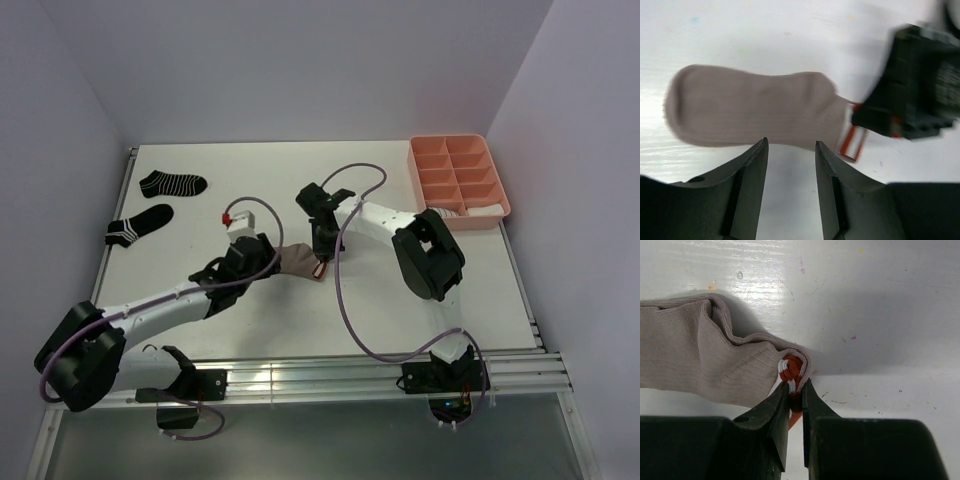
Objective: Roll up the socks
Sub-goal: Roll the sock at the center of the board.
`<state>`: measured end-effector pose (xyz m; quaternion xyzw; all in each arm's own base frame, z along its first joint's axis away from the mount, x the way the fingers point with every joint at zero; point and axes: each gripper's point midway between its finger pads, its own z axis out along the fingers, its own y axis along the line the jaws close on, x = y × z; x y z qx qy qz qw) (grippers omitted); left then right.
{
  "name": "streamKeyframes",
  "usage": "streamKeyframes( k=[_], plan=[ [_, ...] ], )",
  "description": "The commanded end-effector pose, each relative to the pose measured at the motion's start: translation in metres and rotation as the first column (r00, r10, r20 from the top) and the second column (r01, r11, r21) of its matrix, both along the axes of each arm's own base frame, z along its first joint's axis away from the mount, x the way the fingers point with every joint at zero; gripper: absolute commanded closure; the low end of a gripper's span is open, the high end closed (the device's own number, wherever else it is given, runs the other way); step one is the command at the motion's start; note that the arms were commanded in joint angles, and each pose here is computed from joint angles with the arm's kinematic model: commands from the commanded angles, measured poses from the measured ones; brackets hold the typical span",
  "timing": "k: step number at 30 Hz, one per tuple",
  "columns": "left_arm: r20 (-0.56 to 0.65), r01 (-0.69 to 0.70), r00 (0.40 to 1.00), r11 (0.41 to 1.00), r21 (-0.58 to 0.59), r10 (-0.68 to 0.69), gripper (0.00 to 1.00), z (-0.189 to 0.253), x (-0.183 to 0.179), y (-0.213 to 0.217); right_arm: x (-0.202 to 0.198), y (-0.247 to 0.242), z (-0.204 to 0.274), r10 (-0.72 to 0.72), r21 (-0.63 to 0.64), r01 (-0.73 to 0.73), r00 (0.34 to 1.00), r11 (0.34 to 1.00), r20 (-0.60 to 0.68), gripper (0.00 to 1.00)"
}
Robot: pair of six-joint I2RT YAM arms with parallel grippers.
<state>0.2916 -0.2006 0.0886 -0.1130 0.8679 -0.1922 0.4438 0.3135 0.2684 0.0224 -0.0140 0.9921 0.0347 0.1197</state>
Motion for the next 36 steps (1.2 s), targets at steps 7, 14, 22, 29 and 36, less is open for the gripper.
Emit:
streamKeyframes(
  k=[7,14,22,29,36],
  plan=[
    [0.197,0.141,0.963,0.966,0.216,-0.185,0.49,0.029,-0.018,-0.083,-0.025,-0.027,-0.035,-0.002,-0.158,-0.021,0.989,0.987,-0.145,1.00],
    [0.215,0.199,0.933,0.912,0.360,-0.288,0.44,0.016,-0.033,-0.139,-0.030,-0.019,-0.041,0.008,-0.123,-0.032,0.982,0.992,-0.190,1.00],
    [0.159,0.208,0.937,0.861,0.463,-0.312,0.45,-0.013,-0.025,-0.160,-0.036,-0.017,-0.044,0.023,-0.101,-0.046,0.974,0.994,-0.223,1.00],
    [0.109,0.155,0.959,0.807,0.571,-0.261,0.46,-0.033,-0.017,-0.153,-0.042,-0.008,-0.046,0.040,-0.044,-0.053,0.966,0.998,-0.254,1.00],
    [0.105,0.095,0.973,0.769,0.632,-0.206,0.47,-0.039,-0.011,-0.145,-0.044,-0.006,-0.048,0.045,-0.035,-0.056,0.963,0.998,-0.266,1.00]
  ],
)
